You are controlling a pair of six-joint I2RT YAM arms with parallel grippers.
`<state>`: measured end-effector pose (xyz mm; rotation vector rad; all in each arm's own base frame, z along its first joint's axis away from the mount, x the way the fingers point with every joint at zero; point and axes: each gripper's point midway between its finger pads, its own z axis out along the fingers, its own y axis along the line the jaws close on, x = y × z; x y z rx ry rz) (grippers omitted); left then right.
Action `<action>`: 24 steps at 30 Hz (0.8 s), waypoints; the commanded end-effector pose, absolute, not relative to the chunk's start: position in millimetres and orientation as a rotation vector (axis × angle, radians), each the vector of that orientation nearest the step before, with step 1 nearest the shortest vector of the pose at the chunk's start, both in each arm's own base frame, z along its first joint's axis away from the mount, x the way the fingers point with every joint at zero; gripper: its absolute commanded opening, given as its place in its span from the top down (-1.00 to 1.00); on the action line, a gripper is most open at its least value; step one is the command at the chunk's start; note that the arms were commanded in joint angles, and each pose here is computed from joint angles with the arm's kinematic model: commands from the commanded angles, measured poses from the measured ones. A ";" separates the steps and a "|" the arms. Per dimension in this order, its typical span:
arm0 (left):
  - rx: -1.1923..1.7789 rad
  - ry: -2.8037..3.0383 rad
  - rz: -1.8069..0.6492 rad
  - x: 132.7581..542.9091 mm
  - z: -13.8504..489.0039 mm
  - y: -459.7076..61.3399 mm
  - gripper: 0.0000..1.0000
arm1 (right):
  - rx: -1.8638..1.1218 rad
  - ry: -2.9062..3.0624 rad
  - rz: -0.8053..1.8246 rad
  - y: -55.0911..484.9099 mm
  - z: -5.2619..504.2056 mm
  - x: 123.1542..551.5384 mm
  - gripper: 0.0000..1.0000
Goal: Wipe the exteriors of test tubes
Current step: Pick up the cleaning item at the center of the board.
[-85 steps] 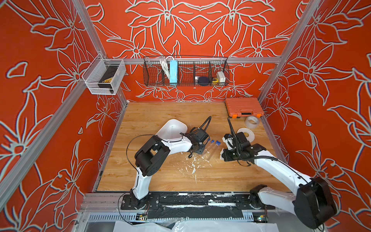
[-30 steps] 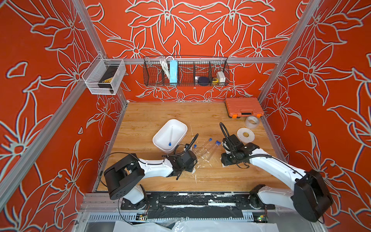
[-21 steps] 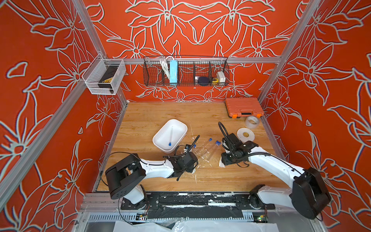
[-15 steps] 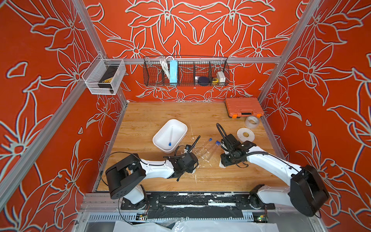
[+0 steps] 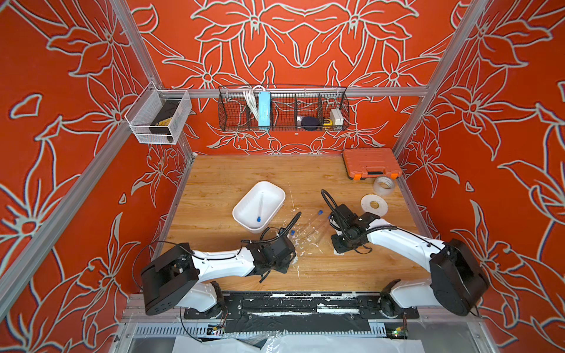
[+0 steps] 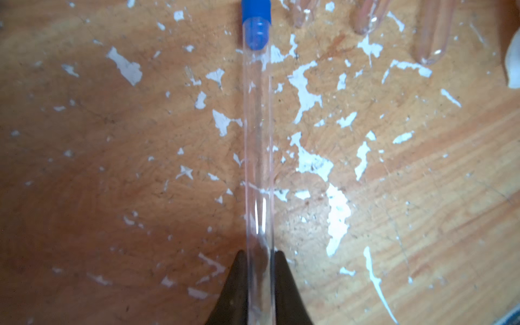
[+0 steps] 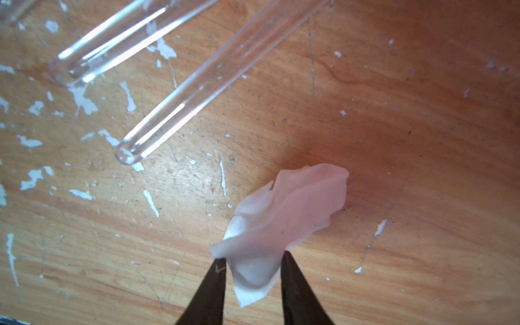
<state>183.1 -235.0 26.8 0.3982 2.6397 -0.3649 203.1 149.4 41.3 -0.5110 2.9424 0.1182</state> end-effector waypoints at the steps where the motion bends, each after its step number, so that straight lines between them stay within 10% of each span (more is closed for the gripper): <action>1: 0.436 2.655 -0.399 173.0 29.7 -234.0 0.72 | -0.525 2.951 0.108 153.2 34.2 203.6 0.45; 7: 0.448 2.624 -0.508 167.4 41.1 -240.6 0.72 | -0.524 2.942 0.176 159.9 32.6 199.2 0.99; 24: 0.519 2.480 -0.814 159.5 89.9 -272.3 0.72 | -0.689 2.518 0.823 223.1 140.0 152.6 1.00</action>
